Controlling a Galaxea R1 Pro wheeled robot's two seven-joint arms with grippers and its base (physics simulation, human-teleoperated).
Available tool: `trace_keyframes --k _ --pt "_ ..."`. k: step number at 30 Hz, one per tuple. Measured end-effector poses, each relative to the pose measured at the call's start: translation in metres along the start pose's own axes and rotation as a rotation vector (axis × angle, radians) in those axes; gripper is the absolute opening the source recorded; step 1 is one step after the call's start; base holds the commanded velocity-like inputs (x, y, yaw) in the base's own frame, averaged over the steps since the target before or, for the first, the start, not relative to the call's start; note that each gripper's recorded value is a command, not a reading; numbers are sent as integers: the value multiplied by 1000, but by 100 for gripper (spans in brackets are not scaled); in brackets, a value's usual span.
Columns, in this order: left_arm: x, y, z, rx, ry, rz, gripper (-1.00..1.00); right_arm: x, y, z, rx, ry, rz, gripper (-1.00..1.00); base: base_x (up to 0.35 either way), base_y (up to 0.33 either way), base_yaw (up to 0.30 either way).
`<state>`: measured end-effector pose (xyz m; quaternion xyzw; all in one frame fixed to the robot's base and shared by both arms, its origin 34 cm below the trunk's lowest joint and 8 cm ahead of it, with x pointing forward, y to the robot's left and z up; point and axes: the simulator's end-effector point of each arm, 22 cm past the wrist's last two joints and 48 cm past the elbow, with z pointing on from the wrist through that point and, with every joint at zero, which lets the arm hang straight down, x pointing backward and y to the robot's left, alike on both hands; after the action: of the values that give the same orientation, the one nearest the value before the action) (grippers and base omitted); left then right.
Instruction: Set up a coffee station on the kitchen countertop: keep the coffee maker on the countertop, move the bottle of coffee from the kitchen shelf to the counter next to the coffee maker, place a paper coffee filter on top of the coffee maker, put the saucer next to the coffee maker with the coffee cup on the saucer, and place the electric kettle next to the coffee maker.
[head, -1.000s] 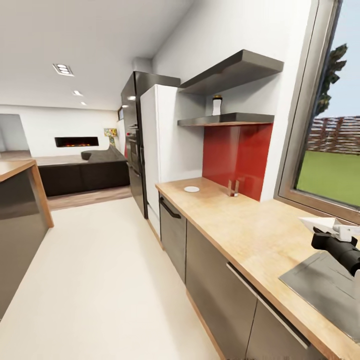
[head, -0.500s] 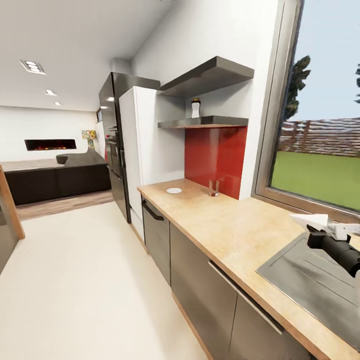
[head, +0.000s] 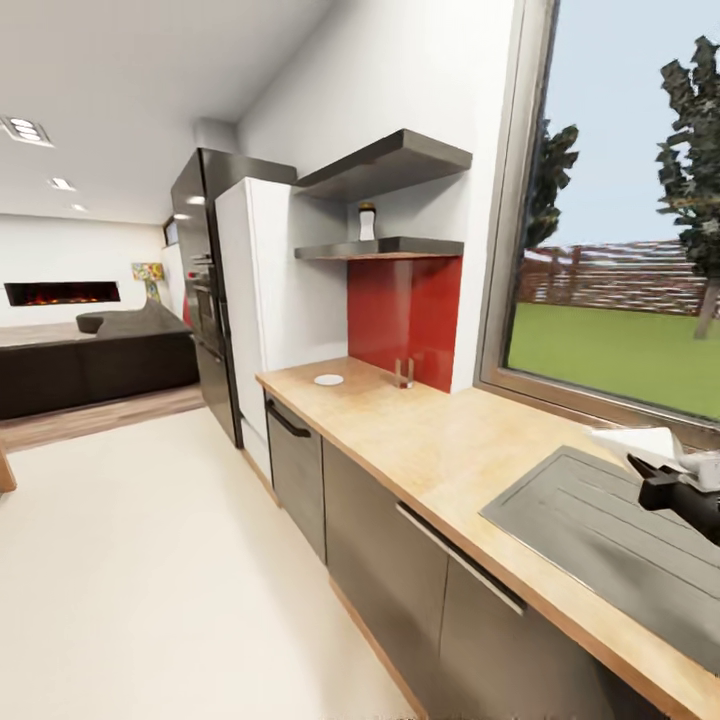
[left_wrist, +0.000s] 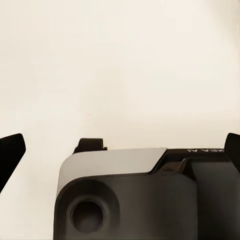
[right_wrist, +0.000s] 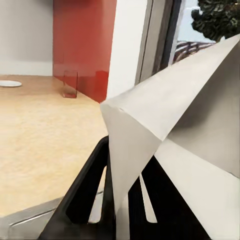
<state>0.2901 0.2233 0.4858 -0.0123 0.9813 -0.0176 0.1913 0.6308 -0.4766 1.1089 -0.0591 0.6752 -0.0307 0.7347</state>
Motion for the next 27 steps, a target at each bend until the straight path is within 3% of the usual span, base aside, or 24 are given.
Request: trace_keyframes --k 4,14,27 --pt "-1 0 0 0 -2 0 100 0 8 -2 -47 6 -13 -100 -111 8 -213" --pt "-2 0 0 0 -4 0 100 -1 -1 -8 -38 4 -15 -100 -293 1 -63" --pt "-6 0 0 1 -17 0 100 -7 -3 -12 -35 -8 -16 -100 -19 0 -210"
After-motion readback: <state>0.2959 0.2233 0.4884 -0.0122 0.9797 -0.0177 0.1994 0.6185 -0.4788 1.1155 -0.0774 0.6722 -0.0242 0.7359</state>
